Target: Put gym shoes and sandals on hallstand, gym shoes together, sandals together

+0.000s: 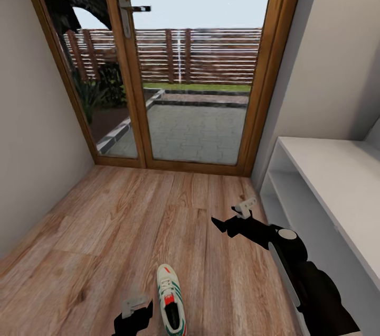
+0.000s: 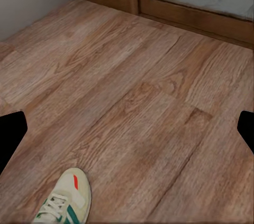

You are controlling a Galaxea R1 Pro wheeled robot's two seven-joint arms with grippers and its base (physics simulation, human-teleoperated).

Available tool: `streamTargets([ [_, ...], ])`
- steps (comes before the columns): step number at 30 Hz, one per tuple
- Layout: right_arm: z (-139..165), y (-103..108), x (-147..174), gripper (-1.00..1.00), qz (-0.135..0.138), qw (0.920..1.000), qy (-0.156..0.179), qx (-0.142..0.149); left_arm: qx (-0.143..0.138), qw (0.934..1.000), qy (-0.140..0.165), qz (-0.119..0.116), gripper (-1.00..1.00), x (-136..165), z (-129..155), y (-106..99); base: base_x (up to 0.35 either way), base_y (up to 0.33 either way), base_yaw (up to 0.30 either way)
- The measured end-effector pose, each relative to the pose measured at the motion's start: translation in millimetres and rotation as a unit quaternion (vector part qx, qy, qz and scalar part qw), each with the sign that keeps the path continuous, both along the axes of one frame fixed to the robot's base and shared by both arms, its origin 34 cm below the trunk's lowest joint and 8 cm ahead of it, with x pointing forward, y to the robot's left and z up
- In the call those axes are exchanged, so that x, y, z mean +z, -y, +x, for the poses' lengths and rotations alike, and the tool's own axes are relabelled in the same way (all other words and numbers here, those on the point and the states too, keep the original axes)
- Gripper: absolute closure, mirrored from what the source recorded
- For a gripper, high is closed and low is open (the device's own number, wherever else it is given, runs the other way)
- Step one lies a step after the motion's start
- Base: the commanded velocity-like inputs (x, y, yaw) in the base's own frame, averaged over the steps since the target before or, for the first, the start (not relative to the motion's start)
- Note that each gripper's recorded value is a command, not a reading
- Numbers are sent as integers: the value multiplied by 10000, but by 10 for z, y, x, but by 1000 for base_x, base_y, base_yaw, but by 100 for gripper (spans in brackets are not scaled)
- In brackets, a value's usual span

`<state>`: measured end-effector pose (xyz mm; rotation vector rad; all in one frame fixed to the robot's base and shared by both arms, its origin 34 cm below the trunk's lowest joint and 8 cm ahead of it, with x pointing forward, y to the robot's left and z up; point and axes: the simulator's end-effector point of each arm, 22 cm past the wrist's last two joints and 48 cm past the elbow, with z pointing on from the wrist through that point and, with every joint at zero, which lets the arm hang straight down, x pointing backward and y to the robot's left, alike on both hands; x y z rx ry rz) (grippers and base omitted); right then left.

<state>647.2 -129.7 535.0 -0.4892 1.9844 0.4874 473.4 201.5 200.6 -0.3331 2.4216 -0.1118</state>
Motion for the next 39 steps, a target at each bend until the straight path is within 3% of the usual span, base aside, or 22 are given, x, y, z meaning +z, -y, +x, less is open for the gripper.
streamTargets([
  [17, 0, -2, -551, -100, 8, 9989, -470, 1, -3, 9988, -495, 0, -100, -385, -328, 1, 0, 0, 0],
  [25, -21, -64, -748, -100, 285, 9970, -715, 15, -2, 9974, -716, 0, -100, -550, -483, 1, 0, 0, 0],
  [39, -33, -163, -731, -100, 594, 9951, -794, 26, -5, 9971, -760, -7, -100, -577, -518, 12, 0, 0, 0],
])
